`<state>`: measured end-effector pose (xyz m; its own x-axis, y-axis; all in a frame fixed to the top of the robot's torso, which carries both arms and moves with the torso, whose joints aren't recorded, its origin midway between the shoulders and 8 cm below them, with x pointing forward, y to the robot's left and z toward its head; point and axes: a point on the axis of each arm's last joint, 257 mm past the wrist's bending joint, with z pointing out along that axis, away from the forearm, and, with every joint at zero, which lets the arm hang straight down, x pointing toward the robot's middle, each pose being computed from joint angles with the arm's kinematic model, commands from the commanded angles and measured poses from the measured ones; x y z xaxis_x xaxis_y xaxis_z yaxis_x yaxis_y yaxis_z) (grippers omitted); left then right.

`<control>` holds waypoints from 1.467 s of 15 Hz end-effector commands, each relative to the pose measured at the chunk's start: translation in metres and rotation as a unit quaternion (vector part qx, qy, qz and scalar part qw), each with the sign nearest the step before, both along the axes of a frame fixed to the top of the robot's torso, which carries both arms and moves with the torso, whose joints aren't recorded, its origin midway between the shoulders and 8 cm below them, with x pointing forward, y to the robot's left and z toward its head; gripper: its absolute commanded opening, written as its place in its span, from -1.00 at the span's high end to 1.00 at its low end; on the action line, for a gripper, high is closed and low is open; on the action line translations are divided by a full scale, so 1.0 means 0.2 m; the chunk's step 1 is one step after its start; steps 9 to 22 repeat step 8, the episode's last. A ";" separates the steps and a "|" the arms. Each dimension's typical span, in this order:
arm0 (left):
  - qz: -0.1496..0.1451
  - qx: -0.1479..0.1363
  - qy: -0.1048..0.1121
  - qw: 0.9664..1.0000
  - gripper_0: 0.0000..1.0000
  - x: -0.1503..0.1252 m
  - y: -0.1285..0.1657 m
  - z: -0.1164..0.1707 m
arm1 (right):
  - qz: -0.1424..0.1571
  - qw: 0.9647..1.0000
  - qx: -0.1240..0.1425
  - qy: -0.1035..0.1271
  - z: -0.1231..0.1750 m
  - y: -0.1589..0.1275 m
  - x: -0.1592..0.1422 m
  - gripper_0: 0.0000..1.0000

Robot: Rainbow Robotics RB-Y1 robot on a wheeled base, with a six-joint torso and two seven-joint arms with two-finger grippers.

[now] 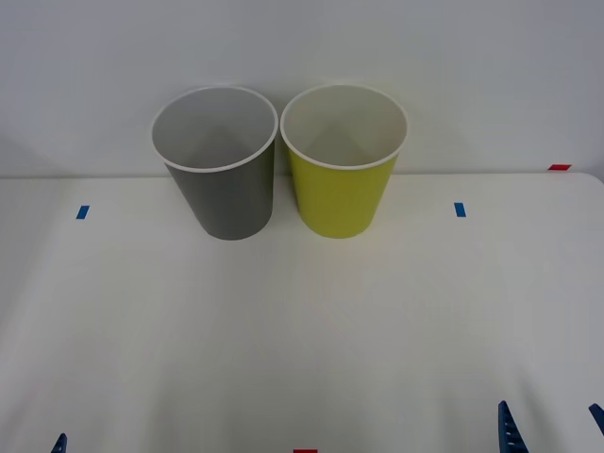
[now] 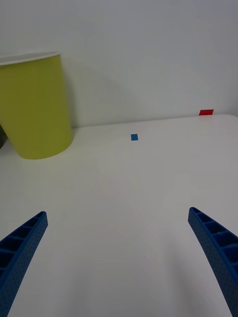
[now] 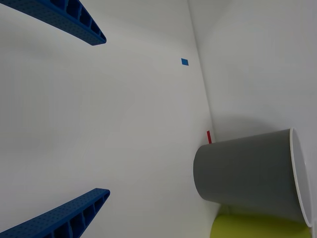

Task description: Put cans in the gray bin and PET bottles in the light green bin.

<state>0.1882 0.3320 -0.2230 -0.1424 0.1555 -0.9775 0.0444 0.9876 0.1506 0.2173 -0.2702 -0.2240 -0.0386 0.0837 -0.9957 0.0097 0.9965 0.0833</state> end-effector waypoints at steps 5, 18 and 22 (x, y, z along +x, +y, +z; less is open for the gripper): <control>0.000 0.000 0.000 1.000 -1.00 0.00 0.00 0.00 | 0.000 1.000 0.000 0.000 0.00 0.00 0.00 -0.96; 0.000 0.000 0.000 1.000 -1.00 0.00 0.00 0.00 | 0.000 1.000 0.000 0.000 0.00 0.00 0.00 -0.96; 0.000 0.000 0.000 1.000 -1.00 0.00 0.00 0.00 | 0.000 1.000 0.000 0.000 0.00 0.00 0.00 -0.96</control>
